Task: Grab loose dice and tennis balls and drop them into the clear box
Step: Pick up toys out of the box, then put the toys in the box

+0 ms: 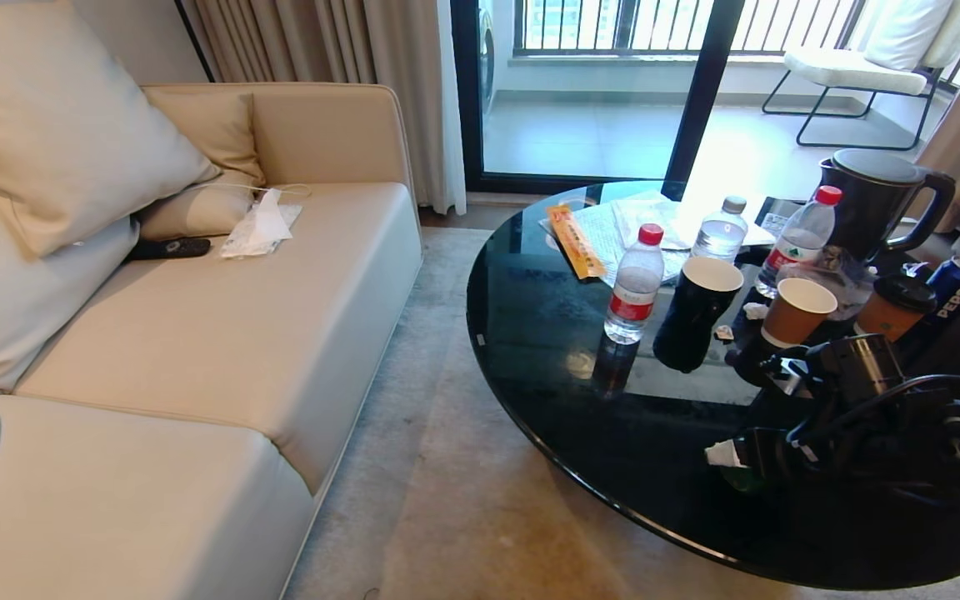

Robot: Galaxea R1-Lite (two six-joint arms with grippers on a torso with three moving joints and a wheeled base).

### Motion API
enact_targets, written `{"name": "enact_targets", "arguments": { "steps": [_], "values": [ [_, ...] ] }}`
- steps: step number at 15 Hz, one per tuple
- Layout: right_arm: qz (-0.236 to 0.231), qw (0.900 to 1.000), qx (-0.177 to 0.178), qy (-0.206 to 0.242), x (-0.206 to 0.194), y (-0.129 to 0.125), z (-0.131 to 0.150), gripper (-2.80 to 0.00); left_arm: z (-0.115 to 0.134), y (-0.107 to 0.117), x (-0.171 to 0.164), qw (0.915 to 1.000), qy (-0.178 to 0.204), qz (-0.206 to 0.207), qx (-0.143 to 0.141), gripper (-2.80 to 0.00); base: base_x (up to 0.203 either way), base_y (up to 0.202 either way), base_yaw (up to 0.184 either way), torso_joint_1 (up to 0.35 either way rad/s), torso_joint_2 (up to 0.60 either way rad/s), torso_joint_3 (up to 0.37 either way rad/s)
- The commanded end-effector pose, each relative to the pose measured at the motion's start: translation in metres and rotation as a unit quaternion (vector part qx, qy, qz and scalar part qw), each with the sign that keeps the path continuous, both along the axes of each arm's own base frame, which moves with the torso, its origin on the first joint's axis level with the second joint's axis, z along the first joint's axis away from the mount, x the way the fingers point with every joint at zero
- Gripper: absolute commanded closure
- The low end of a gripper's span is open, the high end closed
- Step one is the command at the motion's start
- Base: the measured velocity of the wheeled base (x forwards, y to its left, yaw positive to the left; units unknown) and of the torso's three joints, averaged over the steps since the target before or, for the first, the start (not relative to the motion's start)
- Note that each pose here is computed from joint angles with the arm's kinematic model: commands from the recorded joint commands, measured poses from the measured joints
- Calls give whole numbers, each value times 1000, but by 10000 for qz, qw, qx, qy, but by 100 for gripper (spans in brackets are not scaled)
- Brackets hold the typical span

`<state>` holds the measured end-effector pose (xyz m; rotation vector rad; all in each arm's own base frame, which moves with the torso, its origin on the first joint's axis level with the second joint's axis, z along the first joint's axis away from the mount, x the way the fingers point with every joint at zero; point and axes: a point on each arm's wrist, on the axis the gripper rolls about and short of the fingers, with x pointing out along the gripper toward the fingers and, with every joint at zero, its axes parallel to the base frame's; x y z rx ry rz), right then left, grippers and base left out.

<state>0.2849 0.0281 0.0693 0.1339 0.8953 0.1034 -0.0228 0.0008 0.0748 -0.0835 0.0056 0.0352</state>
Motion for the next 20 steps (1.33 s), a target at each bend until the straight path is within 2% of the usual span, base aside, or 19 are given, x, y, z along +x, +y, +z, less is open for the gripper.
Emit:
{"name": "enact_targets", "arguments": {
  "steps": [1,6,8,11,13,17,20],
  "values": [
    [-8,10000,-3,24,1,0,-2,0,0,0,0,10000,5,2,-4,0,0,0,0,0,0,0],
    [-41,9999,-37,87,-1,0,-5,0,0,0,0,10000,-5,2,-4,0,0,0,0,0,0,0],
    [-99,9997,-46,-212,-5,-3,13,0,0,0,0,10000,7,2,-4,0,0,0,0,0,0,0],
    [-234,9952,-63,-951,-25,-7,57,0,0,0,0,10000,3,2,-4,0,0,0,0,0,0,0],
    [-368,9887,-101,-1448,-50,-11,90,0,0,0,0,10000,3,2,-4,0,0,0,0,0,0,0],
    [-706,9660,-181,-2482,-140,-20,150,0,0,0,0,10000,-4,2,-4,0,0,0,0,0,0,0],
    [-1088,9447,-279,-3080,-218,-27,162,0,0,0,0,10000,-5,2,-4,0,0,0,0,0,0,0]
  ]
}}
